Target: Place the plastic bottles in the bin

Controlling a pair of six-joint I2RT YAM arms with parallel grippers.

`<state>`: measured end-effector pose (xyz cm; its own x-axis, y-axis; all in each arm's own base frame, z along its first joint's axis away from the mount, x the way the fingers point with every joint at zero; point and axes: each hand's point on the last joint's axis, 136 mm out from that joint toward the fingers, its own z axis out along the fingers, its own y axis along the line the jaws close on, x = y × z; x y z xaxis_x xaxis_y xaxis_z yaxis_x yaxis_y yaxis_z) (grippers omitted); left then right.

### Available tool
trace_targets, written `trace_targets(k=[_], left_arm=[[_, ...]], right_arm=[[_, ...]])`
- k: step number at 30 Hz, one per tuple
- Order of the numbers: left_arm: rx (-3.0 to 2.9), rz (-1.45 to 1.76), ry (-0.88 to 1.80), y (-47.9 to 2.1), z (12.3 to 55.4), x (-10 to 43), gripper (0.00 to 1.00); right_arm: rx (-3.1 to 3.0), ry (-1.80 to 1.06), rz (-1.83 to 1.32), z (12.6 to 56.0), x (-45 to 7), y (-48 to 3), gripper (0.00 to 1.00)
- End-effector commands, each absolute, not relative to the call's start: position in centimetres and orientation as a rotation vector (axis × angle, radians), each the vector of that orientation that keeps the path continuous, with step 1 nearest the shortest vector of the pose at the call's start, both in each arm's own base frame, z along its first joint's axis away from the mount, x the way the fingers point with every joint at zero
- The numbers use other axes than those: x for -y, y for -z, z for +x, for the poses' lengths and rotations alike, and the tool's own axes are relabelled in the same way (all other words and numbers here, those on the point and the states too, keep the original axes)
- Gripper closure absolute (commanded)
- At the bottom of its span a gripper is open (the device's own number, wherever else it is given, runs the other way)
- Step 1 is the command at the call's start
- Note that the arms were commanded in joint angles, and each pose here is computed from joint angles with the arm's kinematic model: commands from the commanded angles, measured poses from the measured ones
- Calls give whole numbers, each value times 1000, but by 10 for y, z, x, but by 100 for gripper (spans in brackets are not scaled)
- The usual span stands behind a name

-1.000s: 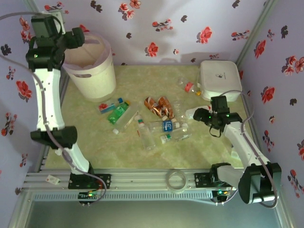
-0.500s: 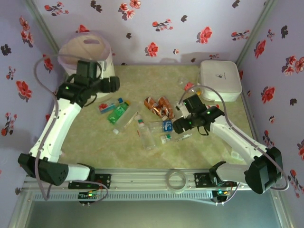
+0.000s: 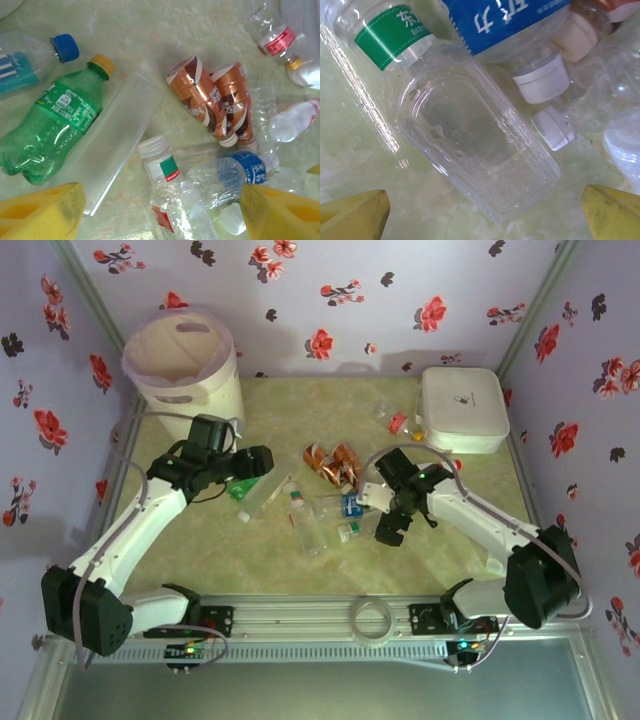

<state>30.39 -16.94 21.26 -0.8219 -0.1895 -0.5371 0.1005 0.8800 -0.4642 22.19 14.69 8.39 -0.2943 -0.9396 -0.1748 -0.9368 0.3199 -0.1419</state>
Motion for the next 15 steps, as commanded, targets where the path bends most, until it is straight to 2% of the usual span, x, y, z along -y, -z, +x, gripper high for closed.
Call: trace_targets(k=[1, 12, 15], left_arm=[[-2377, -91, 731, -227, 309, 177, 18], [-2348, -123, 759, -232, 315, 180, 22], [-2341, -140, 765, -233, 315, 180, 22]], right_arm=[[-2335, 95, -1821, 227, -141, -71, 1], [-2434, 112, -1843, 225, -138, -35, 4], [-2457, 104, -1841, 223, -139, -30, 12]])
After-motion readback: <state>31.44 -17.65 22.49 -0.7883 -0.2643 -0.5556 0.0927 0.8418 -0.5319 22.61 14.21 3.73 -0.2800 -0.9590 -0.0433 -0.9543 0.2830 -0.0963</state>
